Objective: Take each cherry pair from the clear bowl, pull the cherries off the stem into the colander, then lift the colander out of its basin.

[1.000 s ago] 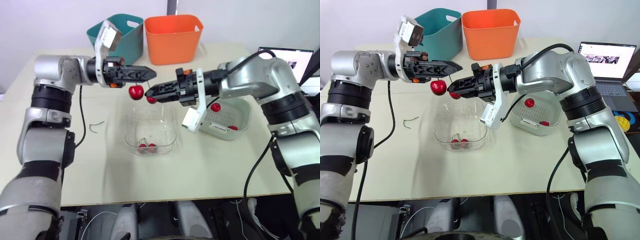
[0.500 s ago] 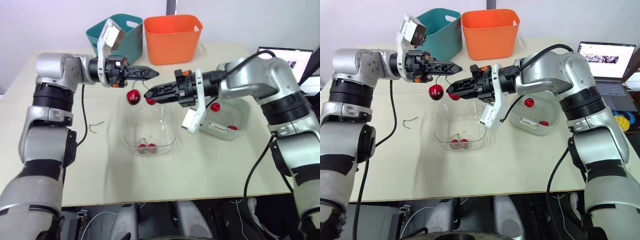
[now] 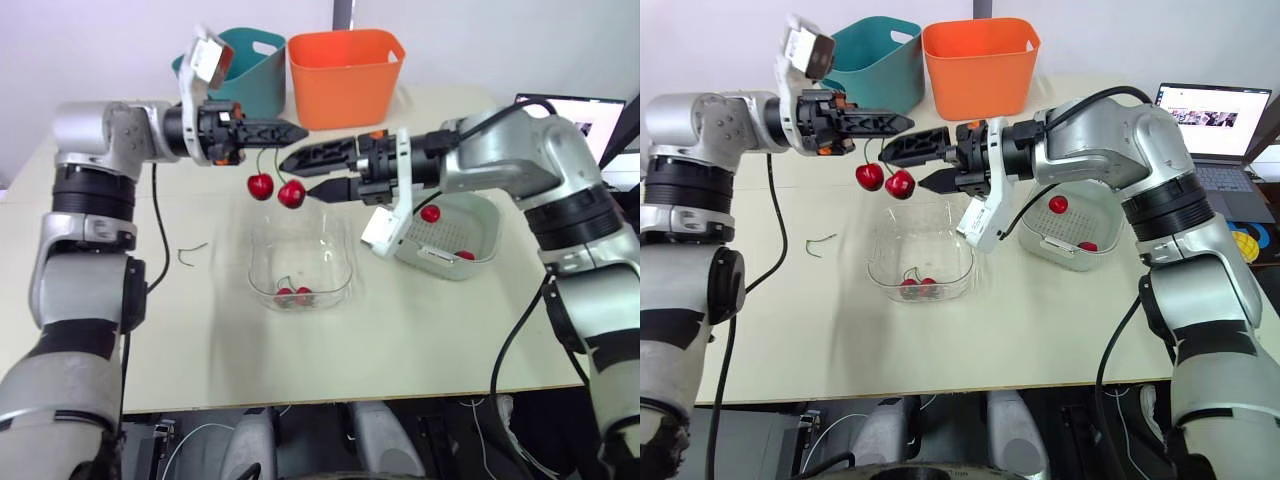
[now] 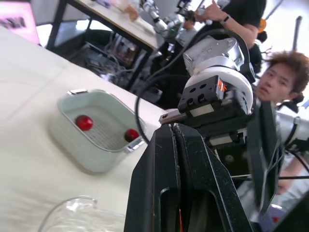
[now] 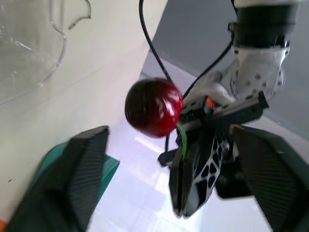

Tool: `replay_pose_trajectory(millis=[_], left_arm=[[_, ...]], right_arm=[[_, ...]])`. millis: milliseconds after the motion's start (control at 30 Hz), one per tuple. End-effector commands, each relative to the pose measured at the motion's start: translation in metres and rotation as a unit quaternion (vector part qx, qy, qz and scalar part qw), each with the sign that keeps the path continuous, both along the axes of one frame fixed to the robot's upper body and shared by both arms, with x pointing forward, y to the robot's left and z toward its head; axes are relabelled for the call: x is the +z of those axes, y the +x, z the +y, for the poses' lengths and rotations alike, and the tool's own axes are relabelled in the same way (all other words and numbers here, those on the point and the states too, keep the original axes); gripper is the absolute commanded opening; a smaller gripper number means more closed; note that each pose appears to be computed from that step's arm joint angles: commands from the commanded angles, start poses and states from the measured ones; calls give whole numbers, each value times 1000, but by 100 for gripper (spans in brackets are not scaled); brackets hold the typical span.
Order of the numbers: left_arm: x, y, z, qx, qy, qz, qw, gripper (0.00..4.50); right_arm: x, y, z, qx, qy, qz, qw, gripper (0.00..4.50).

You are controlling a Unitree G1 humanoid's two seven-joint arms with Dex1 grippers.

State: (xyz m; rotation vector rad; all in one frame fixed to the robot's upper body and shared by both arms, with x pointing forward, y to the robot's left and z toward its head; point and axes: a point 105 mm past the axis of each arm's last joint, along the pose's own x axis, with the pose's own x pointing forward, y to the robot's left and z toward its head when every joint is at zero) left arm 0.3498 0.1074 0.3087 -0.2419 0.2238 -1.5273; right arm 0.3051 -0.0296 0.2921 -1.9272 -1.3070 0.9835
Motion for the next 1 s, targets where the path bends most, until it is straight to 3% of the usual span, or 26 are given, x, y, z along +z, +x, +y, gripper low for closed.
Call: replay_pose_trajectory(millis=[33, 133, 167, 233, 267, 300, 433, 567, 633, 733, 1000], left_arm=[[20, -6, 9, 20, -10, -85, 996, 0], [24, -9, 11, 34, -9, -120, 992, 0], [24, -10, 12, 38, -8, -129, 991, 0], [27, -11, 12, 50, -13, -152, 987, 0], [29, -10, 11, 61, -20, -168, 984, 0], [30, -9, 11, 68, -25, -178, 981, 0], [32, -6, 8, 89, -29, -212, 973, 0], [32, -4, 5, 105, -34, -230, 967, 0], [32, -4, 4, 110, -41, -232, 966, 0], [31, -4, -1, 112, -54, -229, 965, 0], [21, -8, -29, 79, -72, -218, 970, 0]], right_arm=[[34, 4, -24, -67, 138, 103, 983, 449], [39, 10, -46, -132, 239, 283, 919, 449], [41, 12, -52, -149, 277, 353, 881, 449], [33, 9, -62, -177, 323, 515, 774, 449], [26, 1, -64, -179, 322, 616, 697, 449], [20, -8, -63, -183, 308, 677, 643, 449], [21, -21, -69, -201, 291, 807, 474, 449], [18, -24, -81, -236, 267, 864, 356, 449], [19, -21, -86, -239, 273, 875, 319, 449], [18, -17, -82, -241, 286, 874, 309, 449], [11, -1, -53, -251, 320, 844, 350, 449]])
